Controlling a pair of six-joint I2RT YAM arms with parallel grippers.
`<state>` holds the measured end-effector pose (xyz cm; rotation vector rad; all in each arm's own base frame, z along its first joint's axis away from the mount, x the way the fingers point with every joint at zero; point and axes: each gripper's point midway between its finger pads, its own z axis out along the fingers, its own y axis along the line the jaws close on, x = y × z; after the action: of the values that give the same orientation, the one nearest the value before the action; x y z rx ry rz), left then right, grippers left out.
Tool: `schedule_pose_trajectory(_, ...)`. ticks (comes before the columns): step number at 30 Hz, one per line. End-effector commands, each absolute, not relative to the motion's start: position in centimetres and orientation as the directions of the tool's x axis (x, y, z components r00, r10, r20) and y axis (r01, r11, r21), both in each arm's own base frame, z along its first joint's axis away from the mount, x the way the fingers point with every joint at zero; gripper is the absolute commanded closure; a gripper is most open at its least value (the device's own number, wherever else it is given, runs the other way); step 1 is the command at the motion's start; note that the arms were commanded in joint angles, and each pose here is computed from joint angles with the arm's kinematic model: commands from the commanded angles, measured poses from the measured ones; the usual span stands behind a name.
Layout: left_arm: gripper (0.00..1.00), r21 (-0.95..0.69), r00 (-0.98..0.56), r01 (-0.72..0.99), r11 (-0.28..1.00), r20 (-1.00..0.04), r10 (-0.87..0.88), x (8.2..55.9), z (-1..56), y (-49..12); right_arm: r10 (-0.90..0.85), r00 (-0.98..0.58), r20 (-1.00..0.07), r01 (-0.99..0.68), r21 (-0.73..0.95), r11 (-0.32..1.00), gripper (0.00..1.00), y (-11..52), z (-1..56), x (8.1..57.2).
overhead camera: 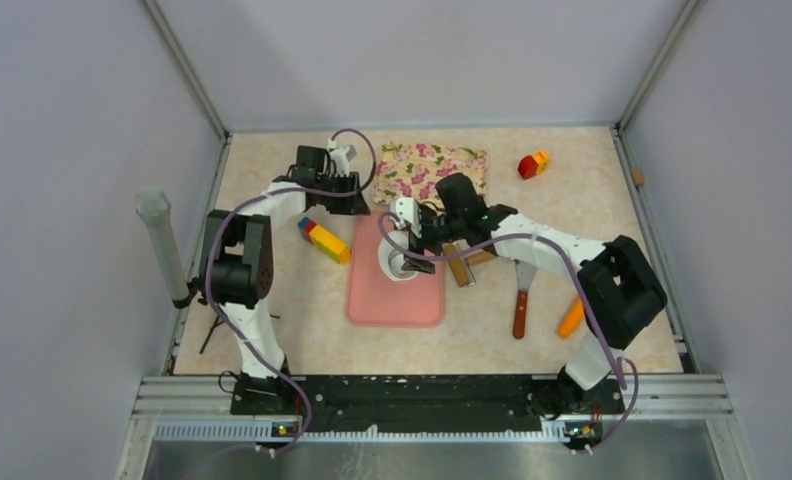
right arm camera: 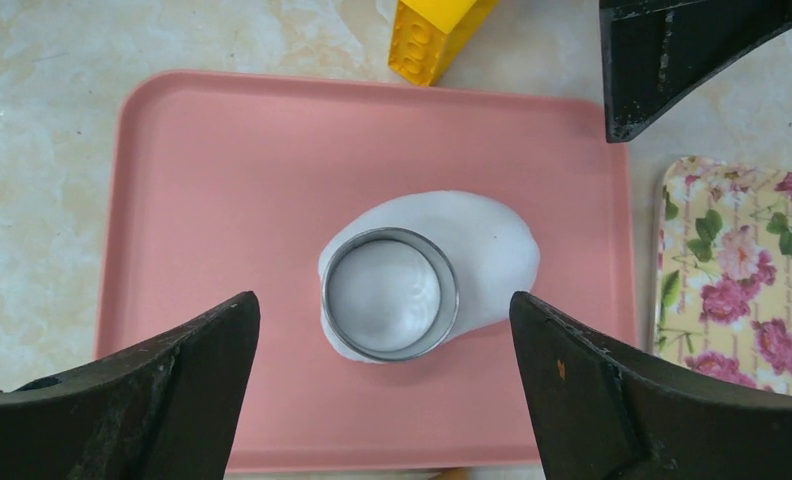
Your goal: Roll out the dumpling wrappers from the dough
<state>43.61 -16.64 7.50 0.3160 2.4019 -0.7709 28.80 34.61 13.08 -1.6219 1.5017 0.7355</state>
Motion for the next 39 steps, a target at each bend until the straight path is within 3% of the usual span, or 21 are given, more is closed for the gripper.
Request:
schedule_pose_trajectory(1,0.56,-0.437,-0.798,0.379,0.816,-0.601,0.049,44.9,7.1,-16.8,-0.555,0.202,-0.807,-0.973,-0.232,-0.016,0.07,35.1,14.8,30.0)
schedule_pose_trajectory(8,0.53,-0.396,-0.837,0.346,0.851,-0.540,0.088,45.6,4.8,-16.5,-0.608,0.162,-0.777,-0.983,-0.180,-0.032,0.05,35.1,14.6,30.3)
schedule_pose_trajectory(16,0.57,-0.394,-0.874,0.275,0.877,-0.483,0.057,45.5,3.0,-16.2,-0.626,0.129,-0.770,-0.988,-0.150,-0.018,0.05,36.1,14.3,30.2)
schedule_pose_trajectory(21,0.55,-0.440,-0.819,0.353,0.826,-0.572,0.045,44.4,5.9,-17.2,-0.614,0.126,-0.779,-0.990,-0.139,-0.028,0.05,36.4,14.5,29.3)
schedule_pose_trajectory(26,0.51,-0.307,-0.739,0.242,0.920,-0.674,-0.030,45.2,8.3,-13.8,-0.595,0.123,-0.794,-0.991,-0.132,-0.029,0.05,36.4,15.3,28.9)
schedule_pose_trajectory(33,0.48,-0.302,-0.759,0.218,0.928,-0.650,-0.033,44.3,7.4,-13.4,-0.589,0.114,-0.800,-0.992,-0.121,-0.029,0.05,36.7,15.6,28.5)
schedule_pose_trajectory(39,0.49,-0.235,-0.825,0.217,0.947,-0.563,0.049,41.2,6.3,-11.7,-0.591,0.127,-0.797,-0.990,-0.134,-0.032,0.05,36.3,15.5,28.2)
